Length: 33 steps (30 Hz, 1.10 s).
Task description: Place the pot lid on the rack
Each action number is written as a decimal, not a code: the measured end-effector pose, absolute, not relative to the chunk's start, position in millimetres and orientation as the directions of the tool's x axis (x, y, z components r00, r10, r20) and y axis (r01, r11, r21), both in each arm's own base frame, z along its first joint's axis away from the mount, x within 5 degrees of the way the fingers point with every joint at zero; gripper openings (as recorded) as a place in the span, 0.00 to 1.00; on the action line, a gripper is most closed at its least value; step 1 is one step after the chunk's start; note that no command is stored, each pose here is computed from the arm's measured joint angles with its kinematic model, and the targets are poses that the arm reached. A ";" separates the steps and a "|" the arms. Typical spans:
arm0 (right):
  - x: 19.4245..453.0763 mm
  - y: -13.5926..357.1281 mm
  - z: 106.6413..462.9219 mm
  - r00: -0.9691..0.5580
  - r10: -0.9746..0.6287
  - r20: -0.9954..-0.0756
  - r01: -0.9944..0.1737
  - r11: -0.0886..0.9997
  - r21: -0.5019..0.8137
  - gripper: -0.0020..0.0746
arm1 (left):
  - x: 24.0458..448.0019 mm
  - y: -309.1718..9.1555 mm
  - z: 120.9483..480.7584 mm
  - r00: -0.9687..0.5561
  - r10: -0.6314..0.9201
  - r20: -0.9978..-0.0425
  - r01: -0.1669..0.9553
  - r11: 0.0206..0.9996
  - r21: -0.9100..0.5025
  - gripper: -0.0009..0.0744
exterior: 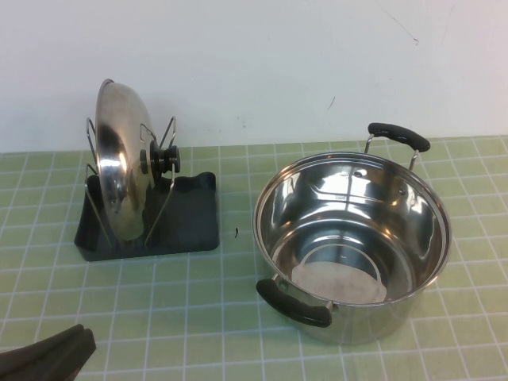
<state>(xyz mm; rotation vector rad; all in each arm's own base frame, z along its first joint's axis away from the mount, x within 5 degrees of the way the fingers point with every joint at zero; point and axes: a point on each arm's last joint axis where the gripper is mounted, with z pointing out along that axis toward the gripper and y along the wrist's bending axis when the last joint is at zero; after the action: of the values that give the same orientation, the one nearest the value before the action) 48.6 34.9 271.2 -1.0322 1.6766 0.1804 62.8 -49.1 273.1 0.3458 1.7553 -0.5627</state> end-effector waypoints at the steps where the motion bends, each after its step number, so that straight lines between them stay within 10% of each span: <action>1: 48.7 34.9 270.6 -0.015 -0.536 -0.844 -0.701 0.607 -0.373 0.02 | 62.8 -49.1 273.1 -0.256 -0.062 -0.965 0.511 0.839 -0.189 0.01; 9: 48.6 34.6 270.6 -0.018 -0.538 -0.843 -0.701 0.607 -0.373 0.02 | 59.9 -51.0 265.2 -0.256 -0.083 -0.963 0.537 0.816 -0.213 0.01; 18: 48.4 34.3 270.5 -0.019 -0.538 -0.842 -0.701 0.608 -0.373 0.02 | 56.7 -22.1 239.6 -0.076 0.044 -0.996 0.275 0.961 0.021 0.01; 33: 48.4 34.3 270.5 -0.020 -0.537 -0.843 -0.701 0.609 -0.371 0.02 | 53.8 -4.8 178.5 -0.240 -0.135 -0.961 0.039 0.988 -0.149 0.01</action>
<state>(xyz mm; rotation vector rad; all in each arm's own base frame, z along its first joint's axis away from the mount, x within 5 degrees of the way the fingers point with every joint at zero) 48.4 34.3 270.5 -1.0328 1.6829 0.1773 53.8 -4.8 178.5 -0.0707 1.8067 -0.1629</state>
